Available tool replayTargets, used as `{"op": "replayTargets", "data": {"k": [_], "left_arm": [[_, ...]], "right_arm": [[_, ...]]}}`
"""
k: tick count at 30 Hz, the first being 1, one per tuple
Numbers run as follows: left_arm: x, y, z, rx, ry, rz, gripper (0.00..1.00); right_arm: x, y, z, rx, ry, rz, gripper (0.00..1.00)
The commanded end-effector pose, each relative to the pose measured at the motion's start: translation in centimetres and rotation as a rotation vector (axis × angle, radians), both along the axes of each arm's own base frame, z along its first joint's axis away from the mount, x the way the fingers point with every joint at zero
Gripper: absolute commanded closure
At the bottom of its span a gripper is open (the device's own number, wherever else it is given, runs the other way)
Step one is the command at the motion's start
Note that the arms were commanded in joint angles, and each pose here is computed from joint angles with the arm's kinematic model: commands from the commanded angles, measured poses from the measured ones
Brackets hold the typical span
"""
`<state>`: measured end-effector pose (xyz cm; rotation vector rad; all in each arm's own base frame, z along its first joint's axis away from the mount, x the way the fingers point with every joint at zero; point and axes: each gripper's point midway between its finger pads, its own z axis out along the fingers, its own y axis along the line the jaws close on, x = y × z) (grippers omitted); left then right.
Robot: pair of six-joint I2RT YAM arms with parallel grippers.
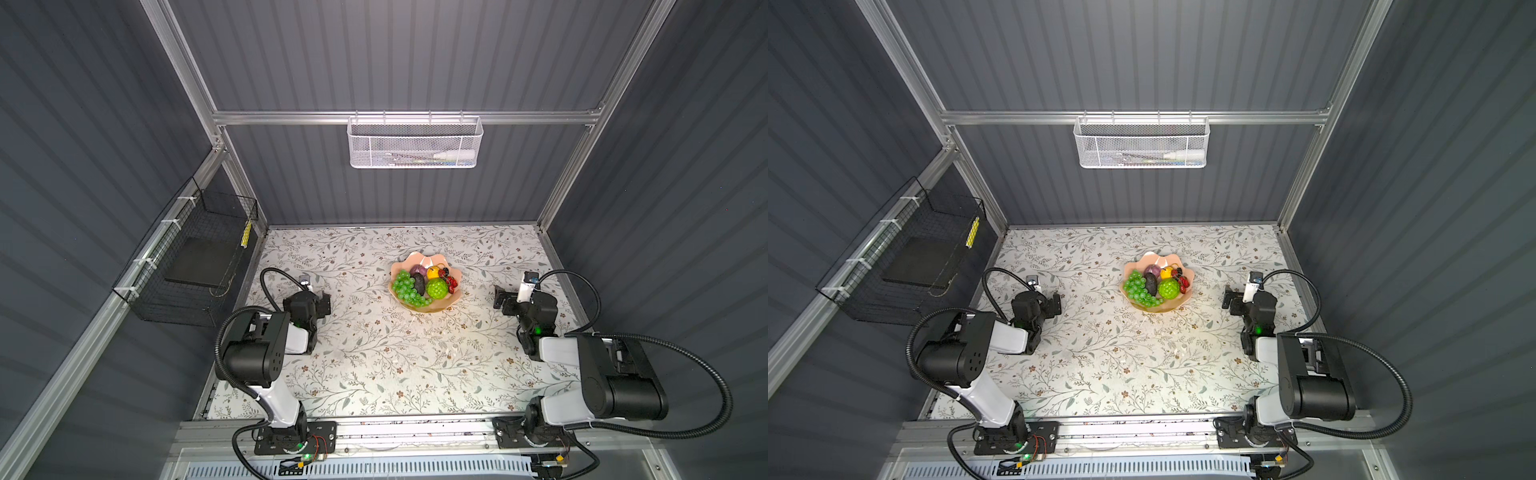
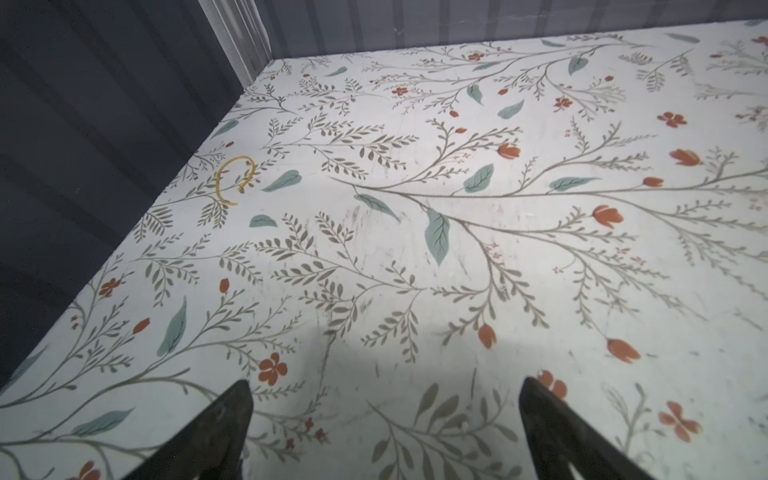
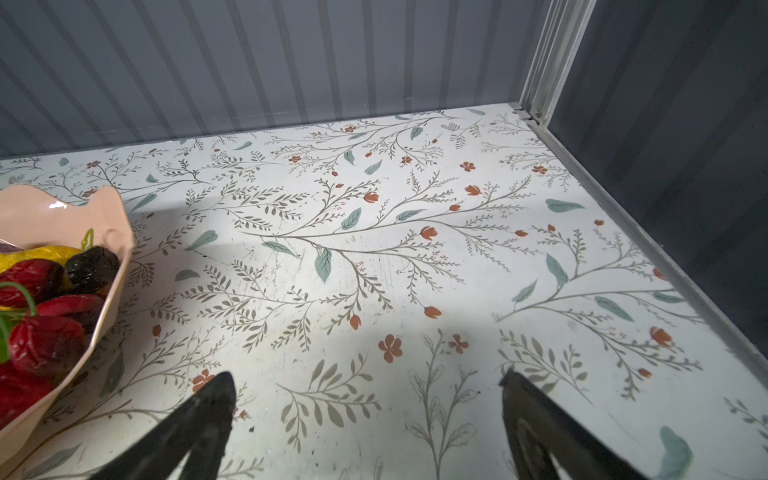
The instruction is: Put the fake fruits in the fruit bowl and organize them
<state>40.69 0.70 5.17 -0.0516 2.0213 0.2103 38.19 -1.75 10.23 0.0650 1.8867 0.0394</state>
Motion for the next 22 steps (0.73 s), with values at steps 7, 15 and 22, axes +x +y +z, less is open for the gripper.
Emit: {"op": "replayTargets", "data": {"k": [7,15,22], "left_arm": [[0.93,-0.29,1.52,-0.021,-0.065,-0.008,0.0],[0.95,-0.27,1.59,-0.021,-0.067,-0.007,0.0],[0.94,-0.29,1.54,-0.021,-0.065,-0.008,0.0]], "right_arm": [[0.49,-0.08,1.61,0.006,-0.059,-0.001,0.01],[0.56,-0.1,1.57,0.007,-0.06,-0.001,0.01],[0.48,-0.11,1.7,0.011,-0.066,0.002,0.01]]}}
